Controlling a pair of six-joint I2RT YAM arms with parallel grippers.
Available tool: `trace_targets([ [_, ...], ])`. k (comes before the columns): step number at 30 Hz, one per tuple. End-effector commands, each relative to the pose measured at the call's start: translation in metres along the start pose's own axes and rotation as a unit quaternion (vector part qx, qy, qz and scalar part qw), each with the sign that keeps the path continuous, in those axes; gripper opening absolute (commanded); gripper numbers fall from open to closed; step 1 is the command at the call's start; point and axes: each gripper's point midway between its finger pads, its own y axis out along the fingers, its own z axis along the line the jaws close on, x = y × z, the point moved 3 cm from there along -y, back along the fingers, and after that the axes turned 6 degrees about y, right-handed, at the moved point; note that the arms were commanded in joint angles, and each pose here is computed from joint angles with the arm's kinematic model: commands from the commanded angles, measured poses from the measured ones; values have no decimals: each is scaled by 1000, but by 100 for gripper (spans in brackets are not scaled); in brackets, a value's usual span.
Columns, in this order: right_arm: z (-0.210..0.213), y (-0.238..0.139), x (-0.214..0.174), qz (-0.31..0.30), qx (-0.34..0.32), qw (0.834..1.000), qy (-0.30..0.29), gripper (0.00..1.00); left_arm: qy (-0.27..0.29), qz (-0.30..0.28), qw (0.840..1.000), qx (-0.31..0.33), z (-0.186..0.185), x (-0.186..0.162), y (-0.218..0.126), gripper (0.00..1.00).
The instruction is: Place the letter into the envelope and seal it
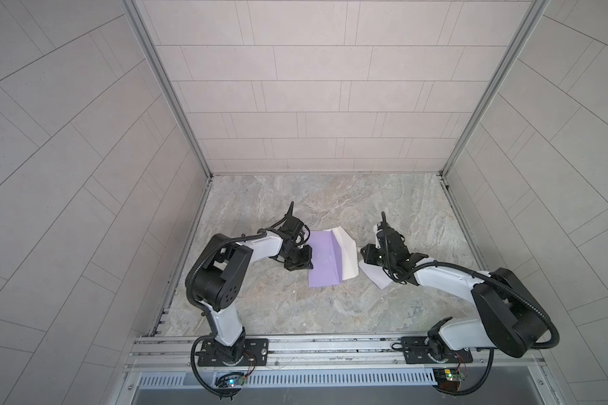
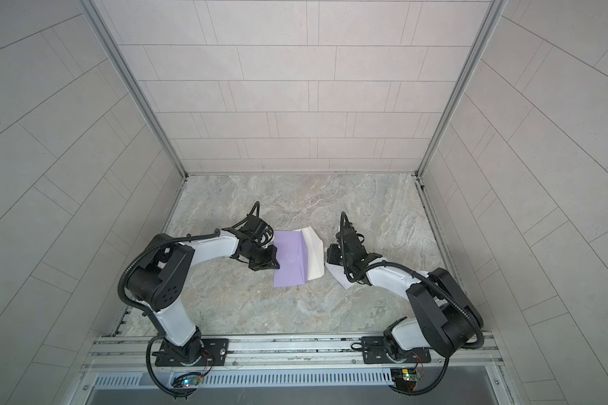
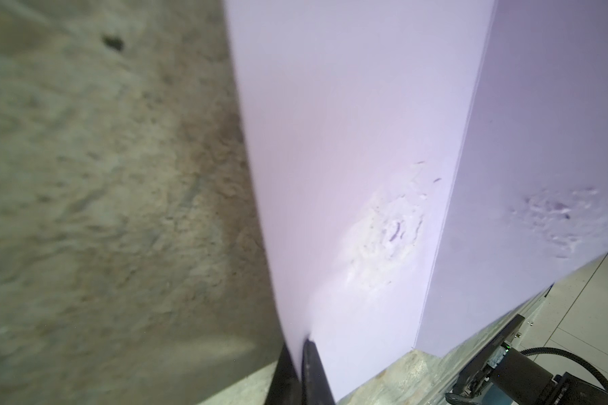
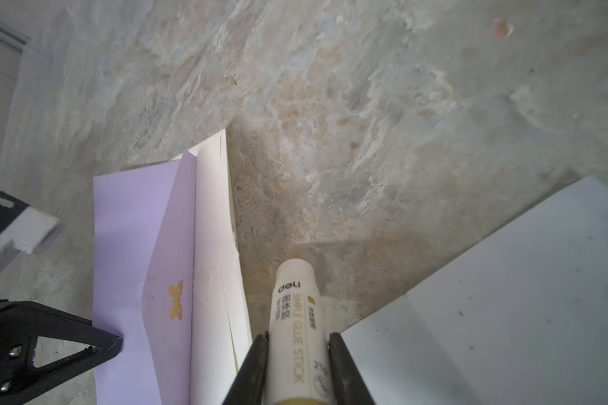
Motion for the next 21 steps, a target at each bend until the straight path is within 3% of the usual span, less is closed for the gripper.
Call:
trace_targets([
  [1,8,0,-5,5,16,1000,9,3,-11,33,998,49,19,-16,6,0],
  [6,-5,-5,-22,25,-10,999,20,25,-9,38,998,49,19,-17,8,0],
  [12,-10,-6,-28,36,-18,999,22,44,-7,42,998,48,17,-17,10,0],
  [21,0,-8,-25,45,-18,999,0,45,-3,44,998,53,17,-18,12,0],
])
